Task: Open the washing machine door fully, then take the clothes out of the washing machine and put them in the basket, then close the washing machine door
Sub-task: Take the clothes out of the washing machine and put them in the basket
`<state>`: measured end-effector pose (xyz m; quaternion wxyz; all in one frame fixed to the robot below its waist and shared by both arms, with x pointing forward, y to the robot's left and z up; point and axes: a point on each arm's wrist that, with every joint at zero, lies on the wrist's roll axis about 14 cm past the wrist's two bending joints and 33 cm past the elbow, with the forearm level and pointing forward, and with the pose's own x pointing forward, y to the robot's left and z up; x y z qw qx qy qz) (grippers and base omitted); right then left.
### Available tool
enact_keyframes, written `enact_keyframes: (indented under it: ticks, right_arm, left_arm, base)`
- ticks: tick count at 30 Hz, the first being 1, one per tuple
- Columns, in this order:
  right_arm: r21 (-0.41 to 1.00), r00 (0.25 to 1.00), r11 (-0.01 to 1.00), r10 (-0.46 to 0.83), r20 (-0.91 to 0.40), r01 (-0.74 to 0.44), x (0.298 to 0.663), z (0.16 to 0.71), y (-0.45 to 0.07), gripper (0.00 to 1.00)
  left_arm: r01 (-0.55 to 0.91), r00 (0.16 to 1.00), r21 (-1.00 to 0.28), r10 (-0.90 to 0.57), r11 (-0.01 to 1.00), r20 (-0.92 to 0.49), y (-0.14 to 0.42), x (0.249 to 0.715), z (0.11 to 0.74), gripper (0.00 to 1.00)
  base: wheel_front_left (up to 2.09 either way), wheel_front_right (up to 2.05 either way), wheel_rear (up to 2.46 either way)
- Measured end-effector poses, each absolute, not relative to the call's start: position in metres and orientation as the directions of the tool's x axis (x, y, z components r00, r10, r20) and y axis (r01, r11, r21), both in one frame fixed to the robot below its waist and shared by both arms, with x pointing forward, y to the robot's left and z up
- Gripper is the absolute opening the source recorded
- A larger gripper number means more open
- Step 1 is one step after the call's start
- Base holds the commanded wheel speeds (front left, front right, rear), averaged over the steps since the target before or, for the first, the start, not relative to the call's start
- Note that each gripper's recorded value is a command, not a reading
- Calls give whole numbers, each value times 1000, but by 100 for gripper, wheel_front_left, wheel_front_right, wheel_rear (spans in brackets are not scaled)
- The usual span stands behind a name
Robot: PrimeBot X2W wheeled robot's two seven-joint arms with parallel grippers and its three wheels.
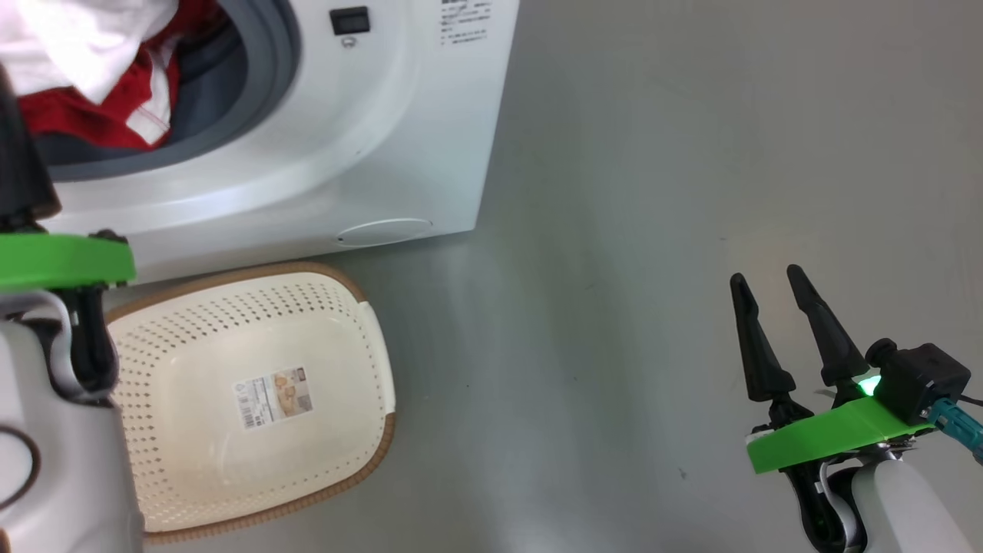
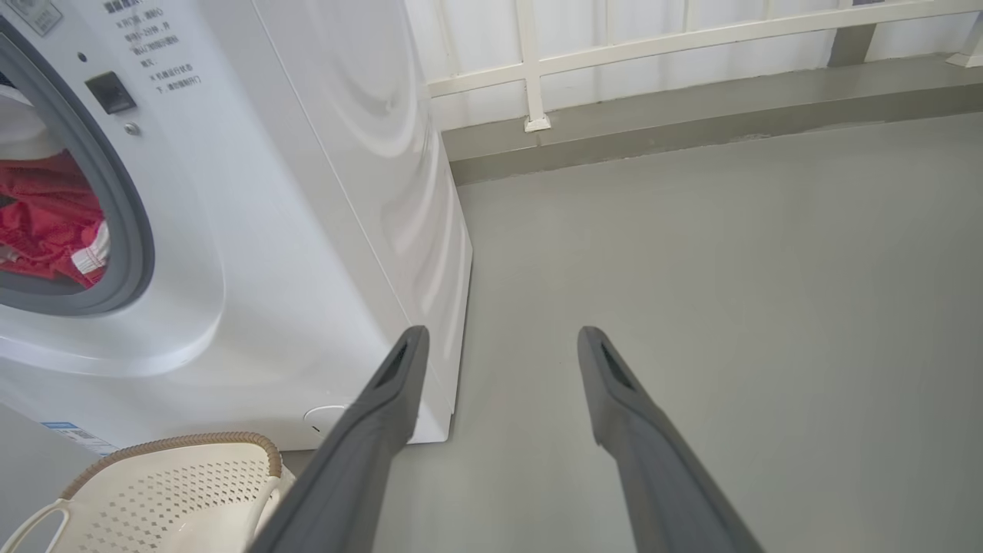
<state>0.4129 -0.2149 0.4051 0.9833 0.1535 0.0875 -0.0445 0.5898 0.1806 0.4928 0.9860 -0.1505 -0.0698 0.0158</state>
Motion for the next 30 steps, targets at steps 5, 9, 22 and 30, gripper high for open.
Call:
enact_keyframes:
  ticks: [5, 9, 22, 30]
  right_arm:
    - [303, 985, 948, -44, -169, 94, 417, 410, -209, 100]
    - [307, 986, 948, -34, -162, 83, 418, 412, -206, 100]
    - [308, 985, 948, -33, -172, 85, 413, 410, -205, 100]
    - [310, 984, 948, -23, -176, 78, 415, 408, -202, 100]
  left_arm:
    - [-10, 971, -273, 74, 962, 226, 189, 572, 524, 0]
    - [11, 954, -239, 62, 971, 294, 189, 558, 546, 0]
    - [46, 861, -177, 51, 983, 507, 189, 519, 615, 0]
    - [36, 891, -184, 52, 982, 452, 182, 511, 596, 0]
  base:
    - [0, 0, 0]
    - [0, 0, 0]
    - [0, 0, 0]
    - [0, 0, 0]
